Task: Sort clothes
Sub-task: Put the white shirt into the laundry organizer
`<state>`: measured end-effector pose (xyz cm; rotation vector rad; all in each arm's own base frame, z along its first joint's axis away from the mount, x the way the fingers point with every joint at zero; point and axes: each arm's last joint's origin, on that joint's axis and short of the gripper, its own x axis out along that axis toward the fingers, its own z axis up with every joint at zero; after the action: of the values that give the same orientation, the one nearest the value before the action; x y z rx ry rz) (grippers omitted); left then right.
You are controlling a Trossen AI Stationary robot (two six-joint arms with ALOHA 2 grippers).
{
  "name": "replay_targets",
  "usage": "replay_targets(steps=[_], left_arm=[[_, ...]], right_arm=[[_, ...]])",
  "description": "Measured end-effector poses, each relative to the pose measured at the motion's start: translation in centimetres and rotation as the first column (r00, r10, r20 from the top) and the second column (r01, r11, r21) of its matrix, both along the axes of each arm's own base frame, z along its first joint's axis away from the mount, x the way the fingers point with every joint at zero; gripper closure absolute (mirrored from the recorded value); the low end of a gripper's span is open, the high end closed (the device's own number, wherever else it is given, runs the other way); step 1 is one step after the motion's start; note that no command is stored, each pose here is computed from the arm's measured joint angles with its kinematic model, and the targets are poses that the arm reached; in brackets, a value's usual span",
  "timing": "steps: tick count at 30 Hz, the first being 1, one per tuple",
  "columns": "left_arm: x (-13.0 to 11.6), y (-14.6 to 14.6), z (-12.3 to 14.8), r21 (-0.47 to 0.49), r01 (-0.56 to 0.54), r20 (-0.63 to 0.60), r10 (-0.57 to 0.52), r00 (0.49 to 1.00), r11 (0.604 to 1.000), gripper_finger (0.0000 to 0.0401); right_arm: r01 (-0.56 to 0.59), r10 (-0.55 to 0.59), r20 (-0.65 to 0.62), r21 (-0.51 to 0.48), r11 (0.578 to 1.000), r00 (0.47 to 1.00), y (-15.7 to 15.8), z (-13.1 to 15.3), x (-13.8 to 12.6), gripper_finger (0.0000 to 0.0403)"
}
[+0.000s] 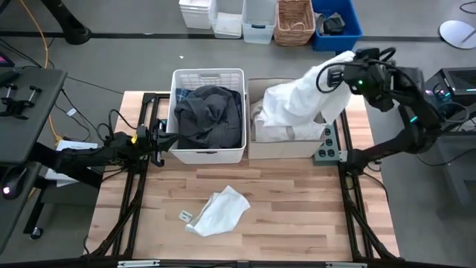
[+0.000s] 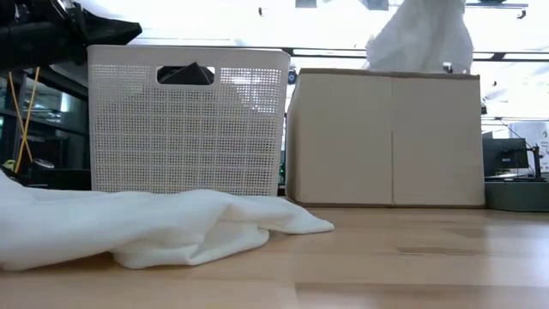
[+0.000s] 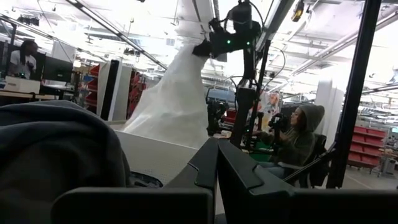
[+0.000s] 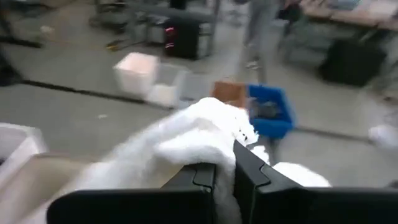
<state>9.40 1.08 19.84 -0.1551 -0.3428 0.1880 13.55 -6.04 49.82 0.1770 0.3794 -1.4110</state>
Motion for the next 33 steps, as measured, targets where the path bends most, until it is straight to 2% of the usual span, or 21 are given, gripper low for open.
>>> replay_targets(steps=[5, 10, 14, 16, 18, 20, 22, 25, 27, 29, 31, 33], left_arm=[[0.0, 0.0, 0.0, 0.0, 0.0, 0.0, 0.0, 1.0, 1.0, 0.0401], [0.0, 0.0, 0.0, 0.0, 0.001, 0.0, -0.001, 1.0, 1.0, 0.0401], [0.0, 0.0, 0.0, 0.0, 0.001, 0.0, -0.001, 1.0, 1.0, 0.0401], [0.0, 0.0, 0.0, 0.0, 0.001, 0.0, -0.001, 1.0, 1.0, 0.0401], [0.0, 0.0, 0.0, 0.0, 0.001, 0.0, -0.001, 1.0, 1.0, 0.0401], [0.0, 0.0, 0.0, 0.0, 0.001, 0.0, -0.001, 1.0, 1.0, 0.0401], [0.0, 0.0, 0.0, 0.0, 0.001, 0.0, -0.001, 1.0, 1.0, 0.0401], [0.0, 0.0, 0.0, 0.0, 0.001, 0.0, -0.001, 1.0, 1.0, 0.0401], [0.0, 0.0, 0.0, 0.0, 0.001, 0.0, -0.001, 1.0, 1.0, 0.0401], [0.0, 0.0, 0.0, 0.0, 0.001, 0.0, -0.001, 1.0, 1.0, 0.0401], [0.0, 0.0, 0.0, 0.0, 0.001, 0.0, -0.001, 1.0, 1.0, 0.0401], [0.0, 0.0, 0.0, 0.001, 0.002, 0.0, -0.002, 1.0, 1.0, 0.0401]], right_arm=[[-0.174, 0.171, 0.044, 0.078, 0.982, 0.984, -0.8, -3.8, 4.2, 0.0393], [-0.402, 0.388, 0.109, 0.172, 0.899, 0.915, -1.8, -9.7, 9.6, 0.0393], [-0.297, 0.279, 0.102, 0.292, 0.909, 0.955, -3.2, -15.1, 10.3, 0.0393], [-0.288, 0.255, 0.14, 0.344, 0.894, 0.957, -3.8, -17.6, 10.3, 0.0393], [-0.363, 0.277, 0.26, 0.386, 0.848, 0.925, -4.3, -19.8, 10.8, 0.0393], [-0.455, 0.302, 0.393, 0.391, 0.8, 0.869, -4.5, -22.2, 11.5, 0.0393], [-0.492, 0.287, 0.479, 0.385, 0.781, 0.83, -4.5, -23.8, 12.0, 0.0393], [-0.457, 0.23, 0.462, 0.471, 0.755, 0.856, -4.1, -26.1, 12.1, 0.0393], [-0.458, 0.219, 0.439, 0.564, 0.687, 0.871, -3.8, -27.8, 12.0, 0.0393], [-0.484, 0.229, 0.45, 0.609, 0.628, 0.863, -3.7, -28.7, 12.3, 0.0393], [-0.47, 0.21, 0.441, 0.639, 0.609, 0.873, -3.7, -29.3, 12.5, 0.039], [-0.446, 0.202, 0.415, 0.657, 0.608, 0.887, -3.7, -29.7, 12.4, 0.0371]])
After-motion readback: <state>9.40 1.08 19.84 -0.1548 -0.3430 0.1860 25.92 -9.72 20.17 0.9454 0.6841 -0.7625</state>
